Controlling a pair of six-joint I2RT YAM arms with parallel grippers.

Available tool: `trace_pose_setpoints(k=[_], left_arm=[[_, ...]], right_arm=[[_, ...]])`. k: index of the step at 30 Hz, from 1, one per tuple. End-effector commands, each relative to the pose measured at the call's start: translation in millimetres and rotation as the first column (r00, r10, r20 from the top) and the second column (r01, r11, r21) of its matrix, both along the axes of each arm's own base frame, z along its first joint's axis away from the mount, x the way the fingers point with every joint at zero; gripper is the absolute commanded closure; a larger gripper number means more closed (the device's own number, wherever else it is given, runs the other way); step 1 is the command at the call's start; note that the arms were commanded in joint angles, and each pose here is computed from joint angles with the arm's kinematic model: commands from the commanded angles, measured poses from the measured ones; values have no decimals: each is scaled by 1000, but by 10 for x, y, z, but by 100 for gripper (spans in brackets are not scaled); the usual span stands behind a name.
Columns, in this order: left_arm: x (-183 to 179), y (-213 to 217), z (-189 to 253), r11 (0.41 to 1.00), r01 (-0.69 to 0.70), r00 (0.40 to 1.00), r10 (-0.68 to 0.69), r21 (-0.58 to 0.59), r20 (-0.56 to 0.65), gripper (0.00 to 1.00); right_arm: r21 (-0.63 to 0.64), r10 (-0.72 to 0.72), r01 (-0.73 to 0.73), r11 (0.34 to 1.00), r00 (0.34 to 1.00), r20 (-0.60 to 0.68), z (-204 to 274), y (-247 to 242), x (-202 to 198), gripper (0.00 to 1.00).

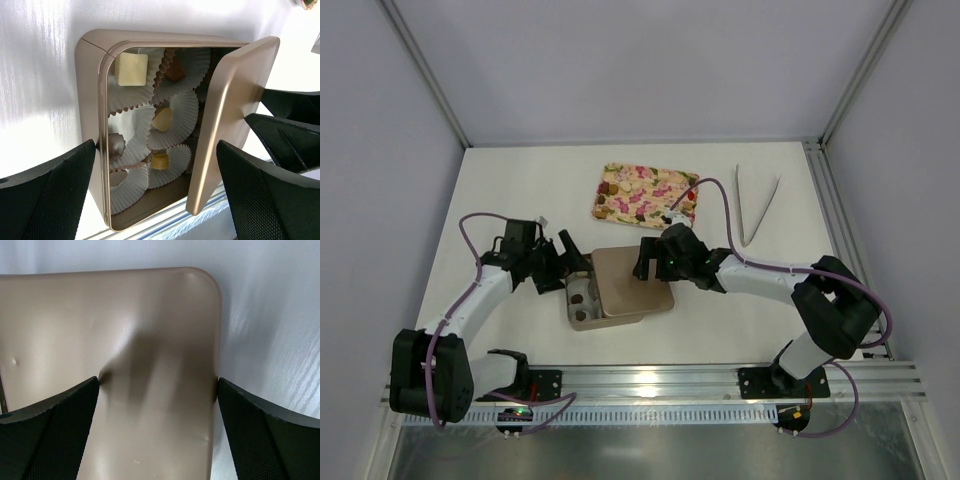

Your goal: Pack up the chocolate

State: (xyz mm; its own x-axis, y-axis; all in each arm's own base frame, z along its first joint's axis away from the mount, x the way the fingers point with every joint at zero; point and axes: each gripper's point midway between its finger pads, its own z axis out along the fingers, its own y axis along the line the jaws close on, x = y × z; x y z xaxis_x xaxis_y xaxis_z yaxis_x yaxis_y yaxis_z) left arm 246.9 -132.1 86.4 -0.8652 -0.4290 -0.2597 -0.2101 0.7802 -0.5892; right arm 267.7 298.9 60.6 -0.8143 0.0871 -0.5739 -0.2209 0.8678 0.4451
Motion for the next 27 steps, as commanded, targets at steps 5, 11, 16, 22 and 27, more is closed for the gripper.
trace_pose_setpoints(k=[5,11,16,22,27], left_arm=[[90,-191,219,993,46,997,-39,-108,68,0],[83,-198,168,993,41,998,-36,-110,45,0],[88,-208,156,993,38,999,-33,-115,38,0],[77,-242,159,992,46,998,-41,-119,39,0],[70,-279,137,991,49,998,-46,-121,31,0]], right_arm=[[-125,2,-8,992,999,-43,-176,-83,-132,1],[-127,0,-5,992,999,-38,-128,-47,-143,1],[-134,1,-5,991,999,-33,-88,-27,-157,1],[-138,1,-4,990,1000,-23,-42,-5,-154,1],[-134,5,-8,991,1000,-21,-9,23,-168,1]])
